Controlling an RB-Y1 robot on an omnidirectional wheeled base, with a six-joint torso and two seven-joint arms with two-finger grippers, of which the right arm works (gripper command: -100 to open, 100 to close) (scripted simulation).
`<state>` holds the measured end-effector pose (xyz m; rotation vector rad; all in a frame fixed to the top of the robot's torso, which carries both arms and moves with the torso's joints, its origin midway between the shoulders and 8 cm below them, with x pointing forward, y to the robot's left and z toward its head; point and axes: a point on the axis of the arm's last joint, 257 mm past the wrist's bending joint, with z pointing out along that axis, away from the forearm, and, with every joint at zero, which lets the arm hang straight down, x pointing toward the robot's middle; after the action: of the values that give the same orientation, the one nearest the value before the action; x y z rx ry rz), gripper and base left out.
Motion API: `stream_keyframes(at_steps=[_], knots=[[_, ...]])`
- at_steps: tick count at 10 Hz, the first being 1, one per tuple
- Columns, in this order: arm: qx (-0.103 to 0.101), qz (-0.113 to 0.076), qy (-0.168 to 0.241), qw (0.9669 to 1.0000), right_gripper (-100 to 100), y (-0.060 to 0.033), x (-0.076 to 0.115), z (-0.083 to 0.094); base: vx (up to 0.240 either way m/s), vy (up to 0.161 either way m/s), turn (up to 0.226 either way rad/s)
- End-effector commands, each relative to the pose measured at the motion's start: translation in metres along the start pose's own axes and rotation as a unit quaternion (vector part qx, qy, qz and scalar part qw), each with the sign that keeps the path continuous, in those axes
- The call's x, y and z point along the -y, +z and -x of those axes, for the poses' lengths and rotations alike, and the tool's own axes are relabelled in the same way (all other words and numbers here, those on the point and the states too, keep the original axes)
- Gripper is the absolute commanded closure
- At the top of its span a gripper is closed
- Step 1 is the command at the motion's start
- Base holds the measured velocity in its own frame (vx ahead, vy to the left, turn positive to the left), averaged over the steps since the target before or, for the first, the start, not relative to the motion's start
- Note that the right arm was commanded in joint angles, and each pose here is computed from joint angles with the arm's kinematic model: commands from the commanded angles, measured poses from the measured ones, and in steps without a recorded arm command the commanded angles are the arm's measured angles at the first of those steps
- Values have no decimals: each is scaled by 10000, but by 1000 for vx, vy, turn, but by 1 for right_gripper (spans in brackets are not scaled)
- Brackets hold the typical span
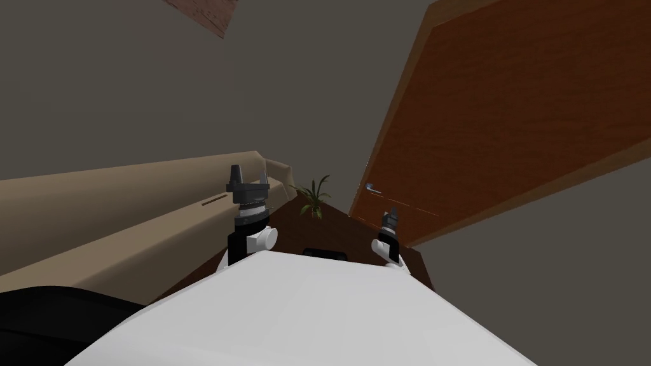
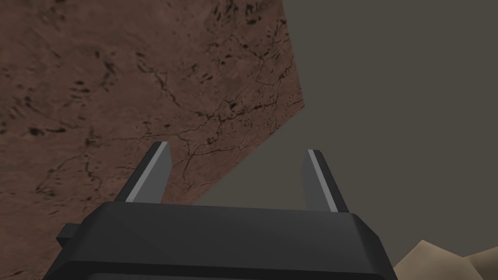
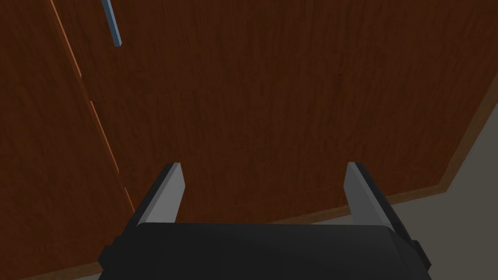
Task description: Pull the door open
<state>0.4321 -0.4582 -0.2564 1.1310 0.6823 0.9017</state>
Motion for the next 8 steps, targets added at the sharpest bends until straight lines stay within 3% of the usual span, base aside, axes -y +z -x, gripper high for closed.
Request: stream_keyframes(at_steps=[1,8], knots=[[141,-67,-19,9999,-100,15,89,75,55,-63,201],[504,-389,-82,9979,-100,-36,420,273,37,-43,109]])
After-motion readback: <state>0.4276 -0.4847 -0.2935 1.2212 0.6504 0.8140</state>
